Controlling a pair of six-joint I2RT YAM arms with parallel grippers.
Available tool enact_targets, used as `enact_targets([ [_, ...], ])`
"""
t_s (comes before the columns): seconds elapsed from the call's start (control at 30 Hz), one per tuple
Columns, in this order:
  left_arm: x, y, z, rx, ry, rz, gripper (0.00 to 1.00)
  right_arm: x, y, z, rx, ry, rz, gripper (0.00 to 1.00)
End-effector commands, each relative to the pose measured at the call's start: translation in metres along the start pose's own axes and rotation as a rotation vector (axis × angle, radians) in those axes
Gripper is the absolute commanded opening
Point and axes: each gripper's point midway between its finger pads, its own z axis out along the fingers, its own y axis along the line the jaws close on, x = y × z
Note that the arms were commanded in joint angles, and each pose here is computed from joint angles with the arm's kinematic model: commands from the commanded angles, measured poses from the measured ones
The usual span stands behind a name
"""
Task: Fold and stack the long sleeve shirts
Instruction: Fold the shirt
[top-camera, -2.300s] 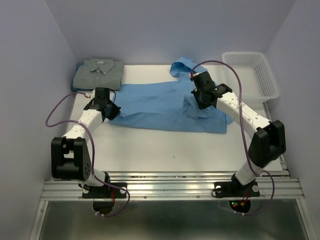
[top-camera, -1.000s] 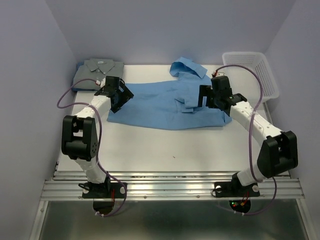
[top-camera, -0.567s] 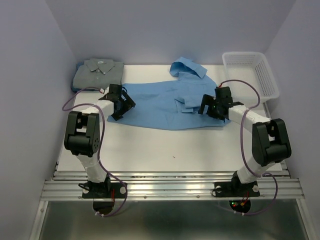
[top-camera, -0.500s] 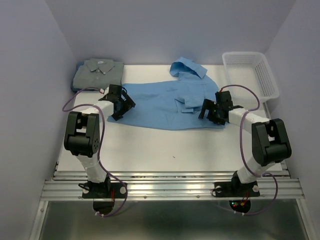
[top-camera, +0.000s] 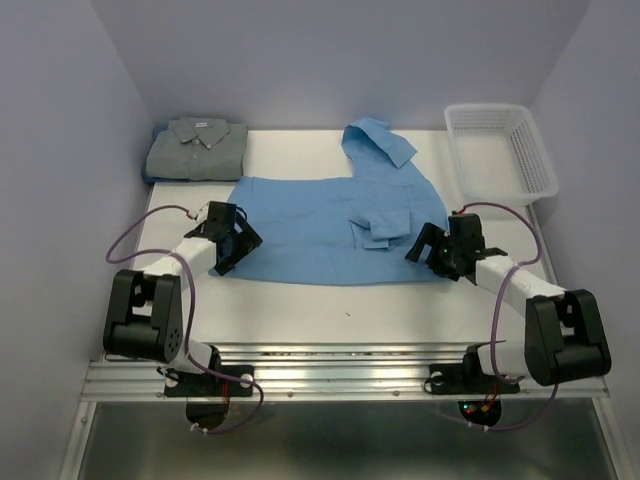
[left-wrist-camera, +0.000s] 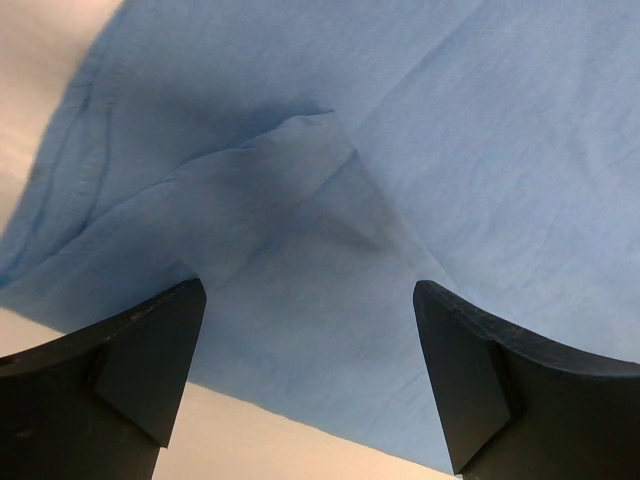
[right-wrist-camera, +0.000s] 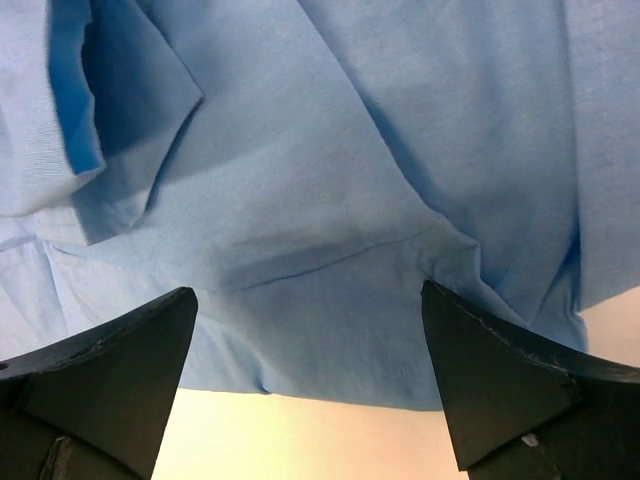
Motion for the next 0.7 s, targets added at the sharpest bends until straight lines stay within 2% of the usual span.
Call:
enact_targets([
  [0.0, 0.028, 0.049, -0.023, -0.142, 0.057, 0.027, 0.99, 0.063, -0.038, -0.026, 0.127, 0.199, 0.049, 1.00],
  [0.1, 0.009, 0.010, -0.047, 0.014, -0.002, 0.047, 0.99, 0.045, -0.016, -0.040, 0.028, 0.151, -0.007, 1.00],
  [0.17, -0.015, -0.035, -0.074, 0.160, -0.081, 0.074, 0.99, 0.018, 0.000, -0.052, -0.011, 0.076, -0.048, 1.00],
  [0.23, -0.017, -0.085, -0.101, 0.323, -0.108, 0.119, 0.99, -0.002, 0.009, -0.060, -0.019, 0.022, -0.057, 1.00],
  [0.43, 0.056, -0.191, -0.141, 0.725, 0.078, 0.235, 0.99, 0.007, 0.015, -0.060, -0.057, 0.070, -0.041, 1.00],
  [0.53, 0.106, -0.217, -0.123, 0.753, 0.211, 0.284, 0.99, 0.011, 0.011, -0.058, -0.047, 0.072, -0.053, 1.00],
  [0.57, 0.109, -0.228, -0.134, 0.798, 0.219, 0.289, 0.99, 0.011, 0.010, -0.058, -0.042, 0.071, -0.054, 1.00],
  [0.6, 0.125, -0.232, -0.120, 0.784, 0.262, 0.300, 0.99, 0.011, 0.009, -0.058, -0.040, 0.069, -0.059, 1.00],
  [0.63, 0.143, -0.248, -0.119, 0.825, 0.312, 0.320, 0.99, 0.010, 0.008, -0.057, -0.033, 0.069, -0.060, 1.00],
  [0.67, 0.145, -0.259, -0.131, 0.868, 0.317, 0.326, 0.99, 0.010, 0.008, -0.057, -0.030, 0.067, -0.059, 1.00],
])
